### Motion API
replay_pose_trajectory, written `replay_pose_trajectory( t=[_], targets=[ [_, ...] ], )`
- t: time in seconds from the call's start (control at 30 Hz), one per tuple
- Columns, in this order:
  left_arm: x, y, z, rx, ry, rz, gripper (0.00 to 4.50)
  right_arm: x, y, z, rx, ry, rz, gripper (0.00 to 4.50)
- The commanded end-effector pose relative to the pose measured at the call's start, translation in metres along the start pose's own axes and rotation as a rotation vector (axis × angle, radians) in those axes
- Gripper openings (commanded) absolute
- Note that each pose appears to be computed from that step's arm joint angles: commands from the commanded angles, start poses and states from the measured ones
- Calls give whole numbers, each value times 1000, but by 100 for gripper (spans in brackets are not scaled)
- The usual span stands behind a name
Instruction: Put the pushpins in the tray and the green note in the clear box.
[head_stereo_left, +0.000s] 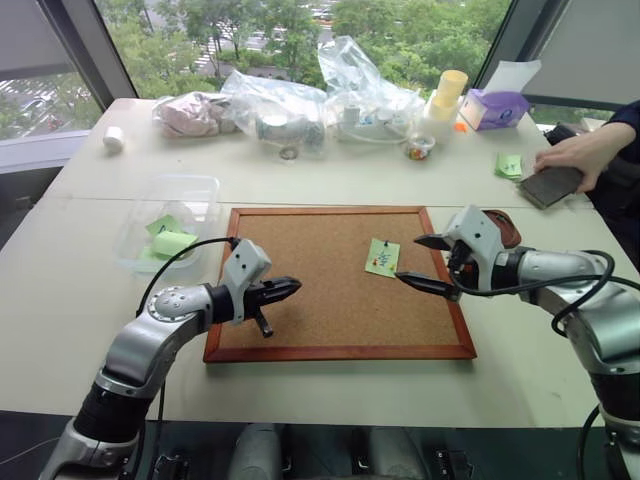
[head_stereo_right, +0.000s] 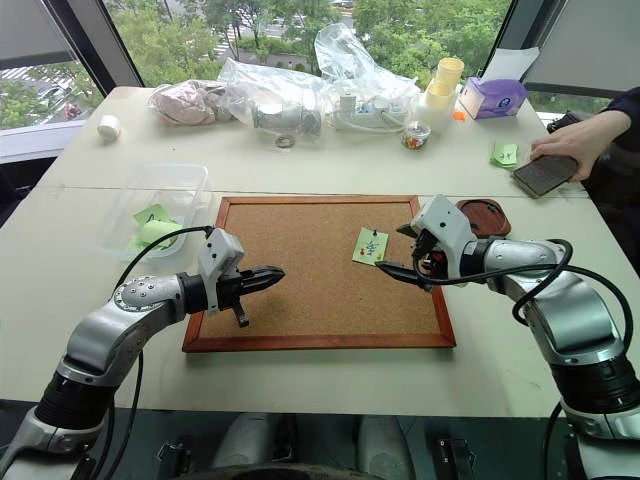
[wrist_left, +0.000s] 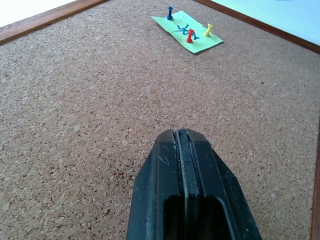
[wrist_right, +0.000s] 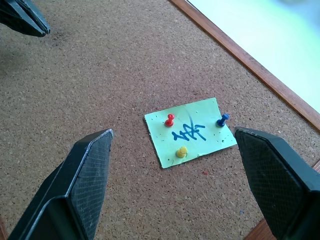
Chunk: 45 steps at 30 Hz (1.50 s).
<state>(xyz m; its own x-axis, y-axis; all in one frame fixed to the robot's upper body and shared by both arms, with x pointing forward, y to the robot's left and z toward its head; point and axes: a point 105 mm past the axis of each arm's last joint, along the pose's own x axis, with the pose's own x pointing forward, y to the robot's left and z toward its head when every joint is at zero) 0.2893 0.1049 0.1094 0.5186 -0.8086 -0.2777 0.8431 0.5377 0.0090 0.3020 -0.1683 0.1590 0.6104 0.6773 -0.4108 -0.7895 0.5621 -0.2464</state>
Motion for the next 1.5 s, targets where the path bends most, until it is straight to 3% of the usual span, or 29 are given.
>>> replay_pose_trajectory(
  t=[0.03, 0.93, 1.23, 1.5],
  targets=[
    [-5, 4, 9, 33, -40, 23, 0, -6, -4, 6, -31, -17, -17, 397],
    [-2, 5, 14, 28, -61, 38, 0, -5, -2, 6, -22, -20, -19, 397],
    [21, 1, 13, 59, -65, 40, 0, 2, -2, 8, -15, -42, -25, 397],
    [51, -5, 12, 77, -68, 4, 0, 33, -24, 6, 107, -71, -121, 397]
  ],
)
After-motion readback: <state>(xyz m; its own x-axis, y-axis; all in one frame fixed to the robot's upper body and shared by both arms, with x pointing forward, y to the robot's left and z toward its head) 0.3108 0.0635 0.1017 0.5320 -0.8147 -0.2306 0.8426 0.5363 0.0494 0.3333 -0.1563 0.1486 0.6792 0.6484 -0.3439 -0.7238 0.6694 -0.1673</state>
